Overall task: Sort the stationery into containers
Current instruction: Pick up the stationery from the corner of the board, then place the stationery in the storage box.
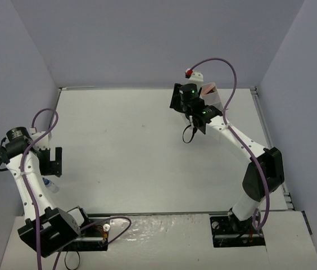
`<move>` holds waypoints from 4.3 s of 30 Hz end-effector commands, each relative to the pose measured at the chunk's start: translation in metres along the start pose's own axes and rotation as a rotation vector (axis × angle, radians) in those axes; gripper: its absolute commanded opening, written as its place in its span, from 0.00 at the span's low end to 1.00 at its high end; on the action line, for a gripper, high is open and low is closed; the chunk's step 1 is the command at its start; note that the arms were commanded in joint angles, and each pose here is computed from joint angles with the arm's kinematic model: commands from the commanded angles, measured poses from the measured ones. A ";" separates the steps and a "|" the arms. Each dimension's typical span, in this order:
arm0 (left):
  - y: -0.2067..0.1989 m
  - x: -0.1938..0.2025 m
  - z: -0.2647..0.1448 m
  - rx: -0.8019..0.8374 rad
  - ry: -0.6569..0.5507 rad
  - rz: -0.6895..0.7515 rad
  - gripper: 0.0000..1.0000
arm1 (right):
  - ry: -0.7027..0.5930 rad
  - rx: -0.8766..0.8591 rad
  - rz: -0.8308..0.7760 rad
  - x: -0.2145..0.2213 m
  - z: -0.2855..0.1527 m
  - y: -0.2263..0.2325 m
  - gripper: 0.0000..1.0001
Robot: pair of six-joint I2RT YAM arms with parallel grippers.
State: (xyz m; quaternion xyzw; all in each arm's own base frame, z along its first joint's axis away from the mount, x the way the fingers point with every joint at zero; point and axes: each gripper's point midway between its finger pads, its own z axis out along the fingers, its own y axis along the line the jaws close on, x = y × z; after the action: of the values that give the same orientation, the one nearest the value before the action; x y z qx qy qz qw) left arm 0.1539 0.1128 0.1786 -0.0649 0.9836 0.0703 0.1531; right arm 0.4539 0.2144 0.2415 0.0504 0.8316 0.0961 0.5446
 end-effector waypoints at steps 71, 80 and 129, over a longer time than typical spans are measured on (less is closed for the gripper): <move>0.018 -0.060 0.038 0.147 0.007 0.073 0.00 | -0.080 -0.297 -0.258 -0.044 -0.032 0.042 0.56; -0.100 -0.159 -0.018 0.250 -0.102 0.557 0.00 | -0.194 -0.607 -0.563 -0.027 -0.060 0.109 0.58; -0.262 -0.114 -0.125 0.798 -0.097 0.858 0.00 | -0.522 -1.126 -0.709 0.020 -0.097 0.239 0.54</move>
State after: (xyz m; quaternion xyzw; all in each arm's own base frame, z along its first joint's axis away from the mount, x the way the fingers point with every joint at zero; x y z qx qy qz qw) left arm 0.3385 -0.1679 0.2986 0.4246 0.8358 -0.2094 0.2780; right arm 0.3491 0.4308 0.2536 -0.5077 0.5274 0.3188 0.6020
